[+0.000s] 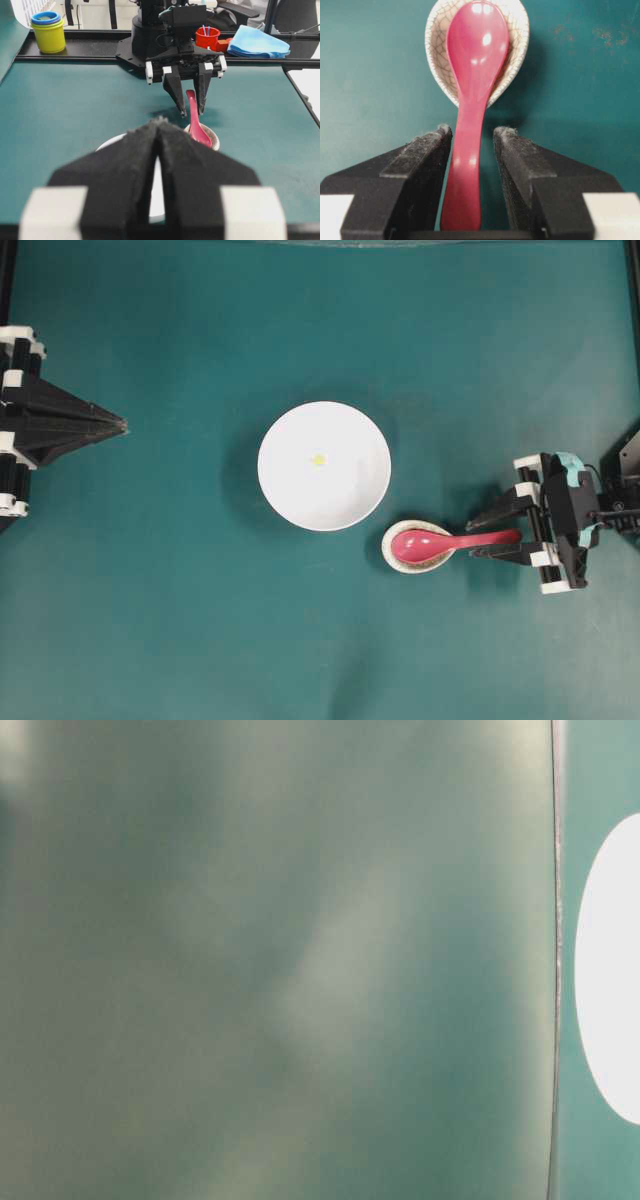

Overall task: Scoop the yellow hexagonal prism block from the bowl with a spoon using the right arm.
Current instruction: 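Lower the right gripper around the pink spoon handle, then close the right gripper on the pink spoon handle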

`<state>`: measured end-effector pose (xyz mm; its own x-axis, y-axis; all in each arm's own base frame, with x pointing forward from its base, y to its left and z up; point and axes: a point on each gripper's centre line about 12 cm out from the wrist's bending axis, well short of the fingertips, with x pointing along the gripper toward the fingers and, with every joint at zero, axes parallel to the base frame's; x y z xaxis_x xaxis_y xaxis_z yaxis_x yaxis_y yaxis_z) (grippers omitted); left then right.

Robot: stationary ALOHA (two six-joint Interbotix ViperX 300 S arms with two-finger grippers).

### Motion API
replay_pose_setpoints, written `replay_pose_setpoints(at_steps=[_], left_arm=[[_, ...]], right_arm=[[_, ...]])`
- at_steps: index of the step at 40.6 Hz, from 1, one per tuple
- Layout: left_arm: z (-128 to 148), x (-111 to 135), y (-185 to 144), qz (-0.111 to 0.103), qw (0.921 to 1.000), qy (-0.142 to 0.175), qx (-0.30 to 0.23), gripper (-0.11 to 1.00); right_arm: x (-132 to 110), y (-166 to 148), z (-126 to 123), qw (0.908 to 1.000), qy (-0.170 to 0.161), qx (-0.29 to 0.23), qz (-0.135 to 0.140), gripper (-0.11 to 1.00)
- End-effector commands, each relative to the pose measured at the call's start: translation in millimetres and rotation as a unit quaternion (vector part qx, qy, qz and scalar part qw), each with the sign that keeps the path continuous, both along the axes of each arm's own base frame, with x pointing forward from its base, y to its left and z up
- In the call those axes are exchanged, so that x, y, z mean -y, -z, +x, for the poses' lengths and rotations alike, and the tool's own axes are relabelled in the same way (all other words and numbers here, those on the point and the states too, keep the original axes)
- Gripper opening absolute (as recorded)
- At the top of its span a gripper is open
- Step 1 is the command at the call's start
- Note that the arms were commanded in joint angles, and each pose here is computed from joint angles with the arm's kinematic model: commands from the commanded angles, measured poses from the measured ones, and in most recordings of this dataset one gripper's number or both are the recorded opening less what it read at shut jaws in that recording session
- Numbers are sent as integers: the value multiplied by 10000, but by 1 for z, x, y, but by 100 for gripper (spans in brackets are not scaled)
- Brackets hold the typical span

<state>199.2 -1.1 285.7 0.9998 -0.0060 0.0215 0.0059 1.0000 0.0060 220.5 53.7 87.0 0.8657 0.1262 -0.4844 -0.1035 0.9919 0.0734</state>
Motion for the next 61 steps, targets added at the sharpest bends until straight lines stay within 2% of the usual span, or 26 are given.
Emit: replay_pose_setpoints(at_steps=[1, 37, 50, 61], left_arm=[[3, 0, -12, -1, 9999, 2, 138, 0], [3, 0, -12, -32, 9999, 3, 146, 0], [3, 0, -12, -39, 9999, 3, 145, 0], [3, 0, -12, -32, 9999, 5, 138, 0]], right_arm=[[-1, -5, 5, 9999, 58, 142, 52, 46], [-1, -5, 5, 9999, 34, 122, 32, 46], [-2, -5, 4, 9999, -24, 130, -8, 35], [-2, -4, 4, 9999, -47, 118, -18, 35]])
